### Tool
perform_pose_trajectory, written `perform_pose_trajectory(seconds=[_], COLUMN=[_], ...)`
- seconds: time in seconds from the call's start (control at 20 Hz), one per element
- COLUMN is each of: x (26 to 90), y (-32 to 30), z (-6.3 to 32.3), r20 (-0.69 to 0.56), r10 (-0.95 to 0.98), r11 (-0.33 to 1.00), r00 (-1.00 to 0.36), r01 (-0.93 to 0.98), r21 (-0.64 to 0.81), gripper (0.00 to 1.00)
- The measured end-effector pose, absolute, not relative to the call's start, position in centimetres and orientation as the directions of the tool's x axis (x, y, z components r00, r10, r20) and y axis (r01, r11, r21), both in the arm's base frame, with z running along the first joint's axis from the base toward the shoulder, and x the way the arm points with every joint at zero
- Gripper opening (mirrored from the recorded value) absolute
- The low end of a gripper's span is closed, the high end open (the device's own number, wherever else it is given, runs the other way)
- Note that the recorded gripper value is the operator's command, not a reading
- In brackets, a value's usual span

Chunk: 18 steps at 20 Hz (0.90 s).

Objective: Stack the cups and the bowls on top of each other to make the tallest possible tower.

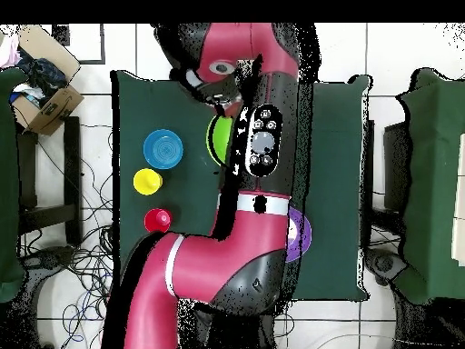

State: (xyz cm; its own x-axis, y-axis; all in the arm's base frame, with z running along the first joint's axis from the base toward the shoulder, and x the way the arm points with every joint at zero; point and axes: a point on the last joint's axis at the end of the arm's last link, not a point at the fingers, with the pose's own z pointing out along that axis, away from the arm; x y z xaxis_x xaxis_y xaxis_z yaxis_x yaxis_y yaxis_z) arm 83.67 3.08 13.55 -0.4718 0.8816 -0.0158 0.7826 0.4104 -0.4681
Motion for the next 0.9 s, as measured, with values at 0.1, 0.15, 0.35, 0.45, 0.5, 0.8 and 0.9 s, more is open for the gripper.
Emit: perform_pose_trajectory(seconds=[0.1, 0.15, 0.35, 0.45, 0.5, 0.8, 0.9], x=[83.8, 83.8, 83.9, 84.0, 84.0, 84.2, 84.3], y=[3.3, 3.4, 4.0, 4.1, 4.2, 4.7, 4.7], z=[13.7, 13.7, 13.7, 13.6, 13.6, 12.5, 12.3], r20=[-0.015, -0.015, -0.009, -0.006, -0.003, 0.008, 0.007], r10=[0.880, 0.880, 0.878, 0.877, 0.877, 0.876, 0.876], r11=[0.414, 0.415, 0.421, 0.422, 0.424, 0.432, 0.431], r00=[-0.474, -0.475, -0.479, -0.480, -0.480, -0.483, -0.483], r01=[0.783, 0.783, 0.780, 0.778, 0.778, 0.775, 0.774], r21=[-0.464, -0.464, -0.464, -0.464, -0.465, -0.462, -0.464], gripper=[0.00, 0.00, 0.00, 0.00, 0.00, 0.00, 0.00])
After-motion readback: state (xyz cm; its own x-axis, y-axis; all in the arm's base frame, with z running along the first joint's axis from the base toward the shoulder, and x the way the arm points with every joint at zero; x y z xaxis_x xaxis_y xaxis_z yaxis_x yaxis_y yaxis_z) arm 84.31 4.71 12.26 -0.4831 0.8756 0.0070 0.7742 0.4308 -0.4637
